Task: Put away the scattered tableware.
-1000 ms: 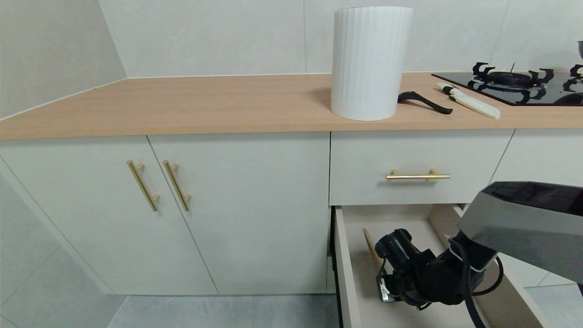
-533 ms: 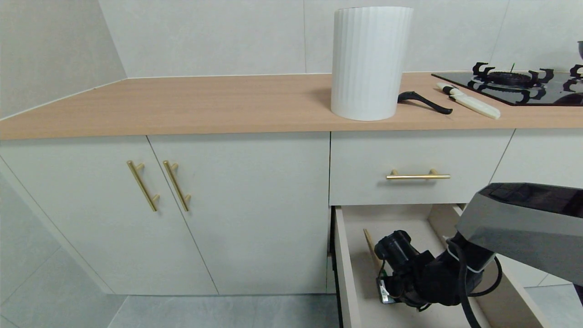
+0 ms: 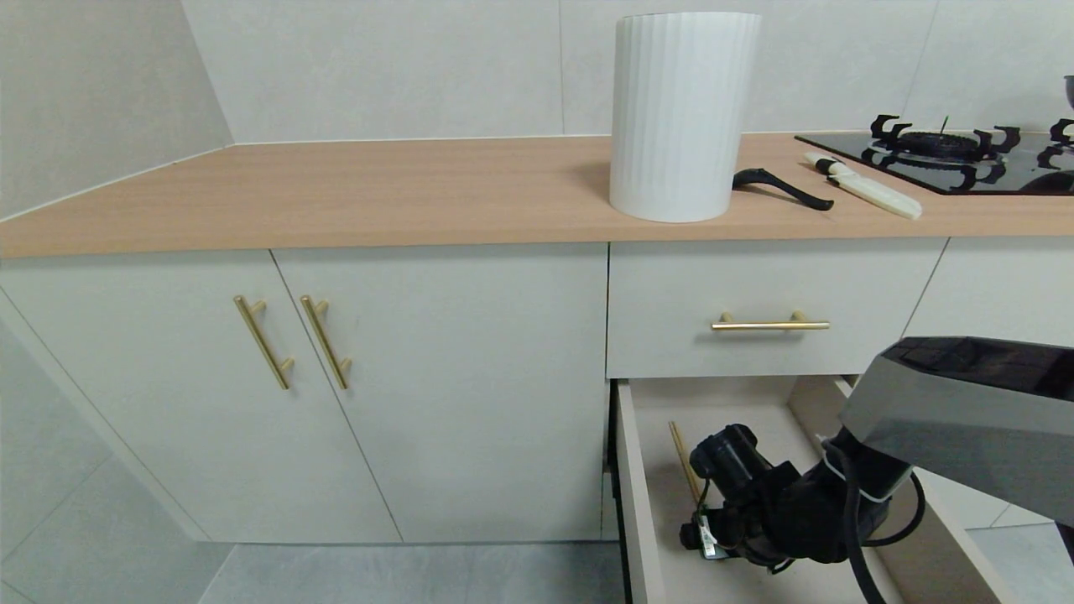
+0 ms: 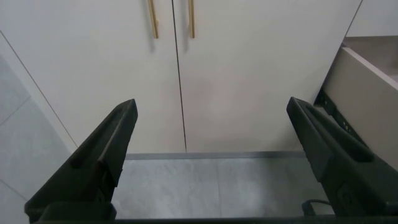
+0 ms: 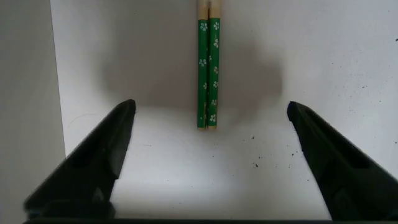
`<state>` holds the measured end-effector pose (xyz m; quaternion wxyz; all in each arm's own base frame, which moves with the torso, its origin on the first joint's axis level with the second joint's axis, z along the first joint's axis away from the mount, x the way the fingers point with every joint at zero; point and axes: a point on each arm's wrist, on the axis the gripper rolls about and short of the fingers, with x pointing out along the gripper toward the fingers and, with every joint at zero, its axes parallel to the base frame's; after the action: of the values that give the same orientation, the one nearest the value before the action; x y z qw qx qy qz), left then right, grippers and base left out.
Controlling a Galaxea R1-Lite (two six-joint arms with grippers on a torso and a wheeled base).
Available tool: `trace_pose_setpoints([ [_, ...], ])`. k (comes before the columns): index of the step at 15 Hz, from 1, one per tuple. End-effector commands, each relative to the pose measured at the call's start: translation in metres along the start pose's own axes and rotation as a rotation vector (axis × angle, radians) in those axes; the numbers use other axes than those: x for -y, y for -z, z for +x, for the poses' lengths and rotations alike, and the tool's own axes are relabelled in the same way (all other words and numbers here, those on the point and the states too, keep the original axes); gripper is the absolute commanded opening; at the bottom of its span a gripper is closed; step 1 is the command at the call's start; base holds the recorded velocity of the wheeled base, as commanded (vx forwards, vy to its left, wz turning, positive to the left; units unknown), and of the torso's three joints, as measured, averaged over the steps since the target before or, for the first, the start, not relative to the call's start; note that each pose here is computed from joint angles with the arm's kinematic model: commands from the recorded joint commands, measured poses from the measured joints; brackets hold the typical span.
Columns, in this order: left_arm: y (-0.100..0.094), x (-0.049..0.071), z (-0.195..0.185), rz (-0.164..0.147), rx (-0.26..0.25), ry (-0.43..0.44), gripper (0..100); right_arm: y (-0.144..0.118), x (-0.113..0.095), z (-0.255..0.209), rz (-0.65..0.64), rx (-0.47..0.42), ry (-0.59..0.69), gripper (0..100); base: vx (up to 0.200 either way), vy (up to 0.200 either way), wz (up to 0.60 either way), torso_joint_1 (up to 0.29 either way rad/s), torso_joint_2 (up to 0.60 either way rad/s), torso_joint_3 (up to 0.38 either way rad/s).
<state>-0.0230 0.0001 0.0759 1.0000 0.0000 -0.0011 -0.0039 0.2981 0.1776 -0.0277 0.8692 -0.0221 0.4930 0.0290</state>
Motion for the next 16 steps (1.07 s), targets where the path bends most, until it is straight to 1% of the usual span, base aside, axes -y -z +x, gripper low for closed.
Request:
trace_pose_setpoints([
  [1,0.000,0.000,0.000,0.000,-0.001,0.000,100,-0.002,0.000,-0.004,0.004,0.010,-0.005,100,0.000,0.000,0.00,0.000,0.00,0.000],
  [3,0.000,0.000,0.000,0.000,-0.001,0.000,100,-0.010,0.001,-0.019,0.013,0.049,-0.021,100,0.000,0.000,0.00,0.000,0.00,0.000],
  [5,0.000,0.000,0.000,0.000,-0.001,0.000,100,-0.027,0.004,-0.054,0.031,0.132,-0.058,100,0.000,0.000,0.00,0.000,0.00,0.000],
  [8,0.000,0.000,0.000,0.000,-0.001,0.000,100,-0.038,0.014,-0.107,0.045,0.200,-0.085,100,0.000,0.000,0.00,0.000,0.00,0.000],
  [11,0.000,0.000,0.000,0.000,-0.001,0.000,100,-0.048,0.034,-0.144,0.025,0.302,-0.087,100,0.000,0.000,0.00,0.000,0.00,0.000],
  [13,0.000,0.000,0.000,0.000,-0.001,0.000,100,-0.054,0.047,-0.162,0.050,0.362,-0.087,100,0.000,0.000,0.00,0.000,0.00,0.000],
  [16,0.000,0.000,0.000,0.000,-0.001,0.000,100,-0.057,0.061,-0.180,0.047,0.422,-0.072,100,0.000,0.000,0.00,0.000,0.00,0.000],
])
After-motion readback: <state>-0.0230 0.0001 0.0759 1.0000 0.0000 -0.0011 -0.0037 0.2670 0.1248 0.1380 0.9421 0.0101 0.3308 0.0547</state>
